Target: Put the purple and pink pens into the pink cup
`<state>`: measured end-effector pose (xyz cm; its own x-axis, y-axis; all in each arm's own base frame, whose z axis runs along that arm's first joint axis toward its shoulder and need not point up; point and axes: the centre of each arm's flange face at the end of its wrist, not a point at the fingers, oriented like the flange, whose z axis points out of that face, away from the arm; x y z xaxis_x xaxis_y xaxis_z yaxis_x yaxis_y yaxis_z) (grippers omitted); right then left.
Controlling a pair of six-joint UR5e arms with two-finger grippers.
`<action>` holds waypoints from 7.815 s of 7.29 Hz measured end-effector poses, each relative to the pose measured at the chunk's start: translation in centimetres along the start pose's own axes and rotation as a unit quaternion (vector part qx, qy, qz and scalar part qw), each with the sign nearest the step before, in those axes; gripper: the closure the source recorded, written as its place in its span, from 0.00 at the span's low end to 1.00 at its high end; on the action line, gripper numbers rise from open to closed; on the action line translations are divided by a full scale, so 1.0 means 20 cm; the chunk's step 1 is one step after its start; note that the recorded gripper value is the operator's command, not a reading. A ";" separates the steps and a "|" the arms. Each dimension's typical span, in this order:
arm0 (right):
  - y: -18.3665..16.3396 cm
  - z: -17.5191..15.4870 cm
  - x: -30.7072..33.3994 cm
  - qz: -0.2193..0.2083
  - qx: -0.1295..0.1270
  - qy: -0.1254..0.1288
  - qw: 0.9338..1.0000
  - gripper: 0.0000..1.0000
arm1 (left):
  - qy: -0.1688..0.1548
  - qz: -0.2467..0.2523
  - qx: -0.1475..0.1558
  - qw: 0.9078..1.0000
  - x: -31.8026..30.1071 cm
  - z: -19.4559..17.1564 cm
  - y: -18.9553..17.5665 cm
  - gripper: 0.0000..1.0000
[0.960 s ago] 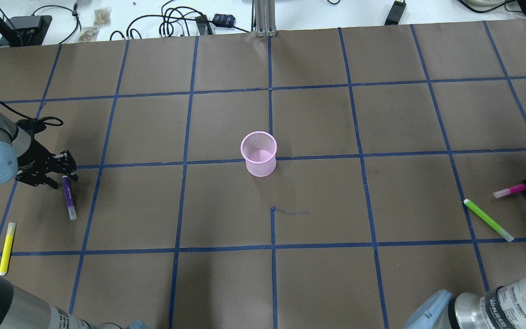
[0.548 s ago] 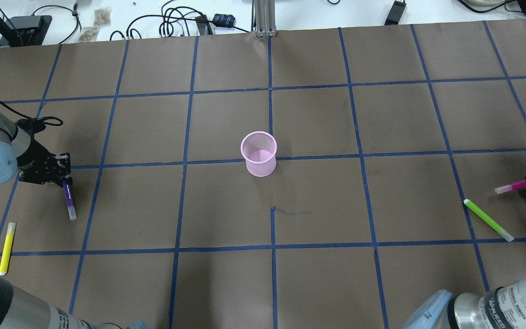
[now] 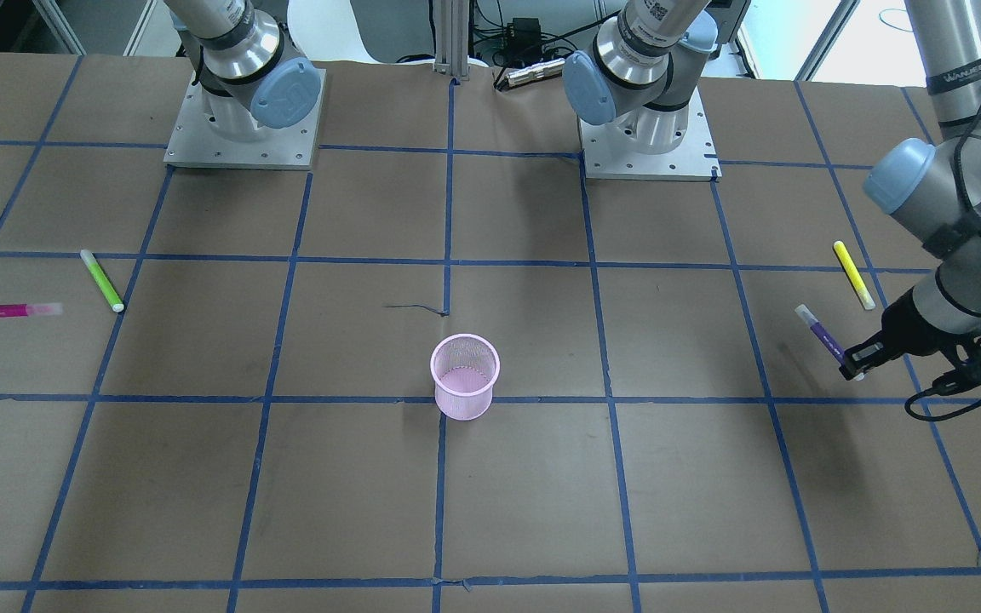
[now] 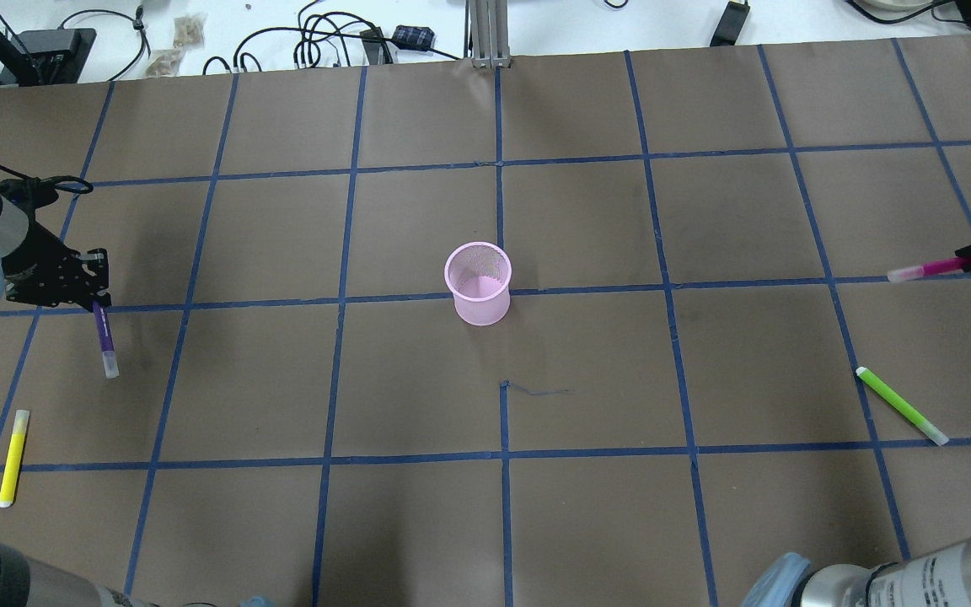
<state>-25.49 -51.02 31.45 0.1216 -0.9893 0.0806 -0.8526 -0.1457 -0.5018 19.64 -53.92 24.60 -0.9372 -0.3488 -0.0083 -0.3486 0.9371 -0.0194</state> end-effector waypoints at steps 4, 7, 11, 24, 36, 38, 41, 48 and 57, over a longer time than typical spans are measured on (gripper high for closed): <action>-1.01 0.22 0.38 0.062 -0.039 -0.012 0.997 0.95 | -0.009 0.032 0.047 0.998 0.19 -0.30 -0.01 1.00; -1.73 0.51 0.50 0.094 -0.113 0.012 0.989 0.95 | -0.009 0.036 0.052 0.998 0.21 -0.33 0.00 1.00; -2.53 1.09 0.41 0.063 -0.251 0.062 0.964 0.94 | -0.008 0.036 0.052 0.998 0.21 -0.33 0.00 1.00; -2.67 1.31 0.45 0.037 -0.371 0.136 0.918 0.00 | 0.008 0.057 0.085 0.995 0.49 -0.47 0.04 1.00; -2.31 0.18 0.14 0.675 -0.154 0.233 0.683 0.00 | 0.080 -0.015 0.225 0.971 2.23 -0.54 0.85 1.00; -2.31 0.19 0.10 0.733 -0.141 0.240 0.621 0.00 | 0.084 -0.021 0.237 0.968 2.31 -0.47 0.89 1.00; -2.28 0.24 0.07 0.744 -0.146 0.234 0.609 0.00 | 0.081 -0.030 0.229 0.970 2.37 -0.37 0.92 1.00; -2.28 0.24 0.07 0.745 -0.145 0.233 0.608 0.00 | 0.055 -0.019 0.231 0.971 2.42 -0.20 1.06 0.04; -2.28 0.25 0.09 0.747 -0.140 0.236 0.606 0.00 | 0.083 0.031 0.160 0.983 2.16 -0.57 0.68 0.00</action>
<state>16.08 -46.12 50.22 -0.9944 0.1050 -0.0129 0.1057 0.9818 -0.1579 -25.77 -56.13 35.34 -0.9554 -0.2584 0.1431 -0.2925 0.8949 -0.3371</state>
